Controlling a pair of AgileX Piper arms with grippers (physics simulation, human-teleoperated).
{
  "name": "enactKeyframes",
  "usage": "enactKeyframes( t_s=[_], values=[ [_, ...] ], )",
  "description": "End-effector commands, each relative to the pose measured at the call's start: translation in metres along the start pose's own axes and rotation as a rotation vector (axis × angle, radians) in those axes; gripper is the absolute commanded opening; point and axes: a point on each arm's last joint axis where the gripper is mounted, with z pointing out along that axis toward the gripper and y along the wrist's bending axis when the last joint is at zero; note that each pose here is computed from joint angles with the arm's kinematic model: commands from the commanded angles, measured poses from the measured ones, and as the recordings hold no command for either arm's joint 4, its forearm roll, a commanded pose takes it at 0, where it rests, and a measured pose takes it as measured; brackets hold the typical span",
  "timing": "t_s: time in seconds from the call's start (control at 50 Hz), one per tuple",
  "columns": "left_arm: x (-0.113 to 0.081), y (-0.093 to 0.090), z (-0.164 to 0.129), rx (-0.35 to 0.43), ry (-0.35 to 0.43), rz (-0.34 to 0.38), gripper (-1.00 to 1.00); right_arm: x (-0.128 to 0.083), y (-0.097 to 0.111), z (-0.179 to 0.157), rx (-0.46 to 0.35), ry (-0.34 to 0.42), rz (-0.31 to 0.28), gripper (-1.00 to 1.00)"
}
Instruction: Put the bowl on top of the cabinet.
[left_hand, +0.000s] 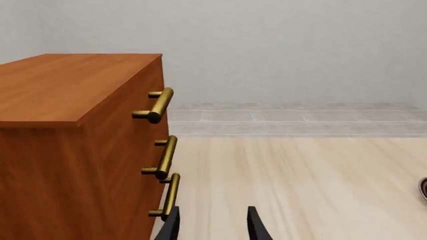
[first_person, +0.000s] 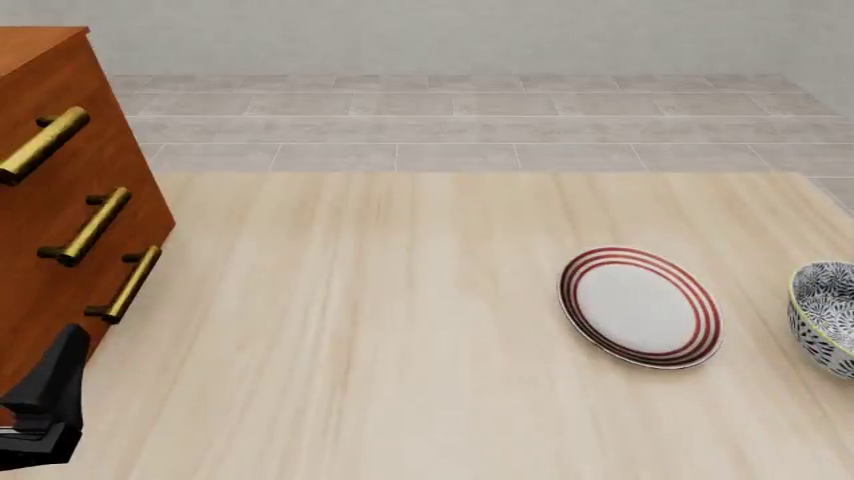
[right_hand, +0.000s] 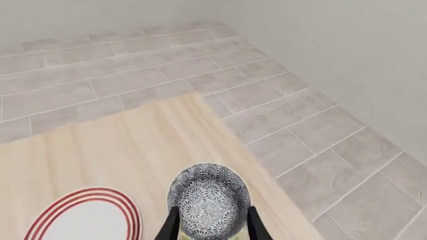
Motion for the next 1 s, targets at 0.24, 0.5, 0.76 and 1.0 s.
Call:
enactKeyframes(
  t_s=[0.24,0.5,0.76,1.0],
  values=[
    [0.0,0.0,0.0,0.001,0.0,0.0,1.0,0.015,-0.021,0.035,0.118,0.115,0.021,1.0],
    [0.0,0.0,0.0,0.002,0.0,0.001,1.0,0.029,-0.026,0.056,0.13,0.194,0.093,1.0],
    [0.001,0.0,0.0,0.006,0.008,0.006,1.0,0.032,-0.036,0.077,0.157,0.225,0.094,1.0],
    [0.001,0.0,0.0,0.007,0.009,0.004,1.0,0.044,-0.037,0.099,0.156,0.255,0.136,1.0]
  ],
)
